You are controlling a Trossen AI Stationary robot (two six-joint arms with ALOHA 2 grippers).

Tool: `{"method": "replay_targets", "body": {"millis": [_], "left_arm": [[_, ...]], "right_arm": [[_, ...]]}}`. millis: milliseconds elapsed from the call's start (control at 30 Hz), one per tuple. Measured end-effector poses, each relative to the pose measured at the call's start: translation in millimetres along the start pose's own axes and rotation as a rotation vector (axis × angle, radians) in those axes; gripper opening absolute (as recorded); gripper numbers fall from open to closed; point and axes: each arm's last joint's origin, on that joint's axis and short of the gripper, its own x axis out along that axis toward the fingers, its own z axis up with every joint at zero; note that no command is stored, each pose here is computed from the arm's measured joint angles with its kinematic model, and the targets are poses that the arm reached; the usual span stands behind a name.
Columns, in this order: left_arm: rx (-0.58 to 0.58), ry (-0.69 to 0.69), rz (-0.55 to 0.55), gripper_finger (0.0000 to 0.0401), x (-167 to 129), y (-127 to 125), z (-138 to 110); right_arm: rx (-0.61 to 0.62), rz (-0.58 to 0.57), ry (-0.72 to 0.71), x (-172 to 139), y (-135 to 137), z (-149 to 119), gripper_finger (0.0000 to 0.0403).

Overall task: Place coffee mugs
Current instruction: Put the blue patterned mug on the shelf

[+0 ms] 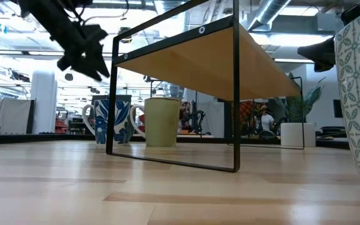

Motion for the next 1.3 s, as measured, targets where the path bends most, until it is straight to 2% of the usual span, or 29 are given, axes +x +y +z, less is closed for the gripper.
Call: {"method": "replay_targets", "body": {"millis": [133, 333, 700, 967, 1100, 1233, 1300], "left_arm": [[-0.080, 0.030, 0.013, 0.0178, 8, 6, 1], [-0.128, 0.094, 0.049, 0.0178, 17, 10, -2], [-0.122, 0.281, 0.040, 0.0178, 51, 4, -17], [-0.139, 0.319, 0.057, 0.0175, 64, 2, -22], [-0.144, 0.321, 0.049, 0.0134, 63, 0, -23], [-0.132, 0.313, 0.010, 0.0040, 57, -4, -22], [-0.137, 0.314, -0.012, 0.0014, 51, -6, -22]], "right_arm": [[0.000, 0.000, 0.000, 0, 0, 0, 0.0048], [0.003, 0.000, 0.000, 0, 0, 0, 0.0048], [0.003, 0.000, 0.000, 0, 0, 0, 0.0048], [0.002, 0.000, 0.000, 0, 0, 0, 0.0048], [0.001, 0.000, 0.000, 0, 0, 0, 0.0048], [-0.001, 0.000, 0.000, 0, 0, 0, 0.0048], [-0.001, 0.000, 0.000, 0, 0, 0, 0.0048]]}}
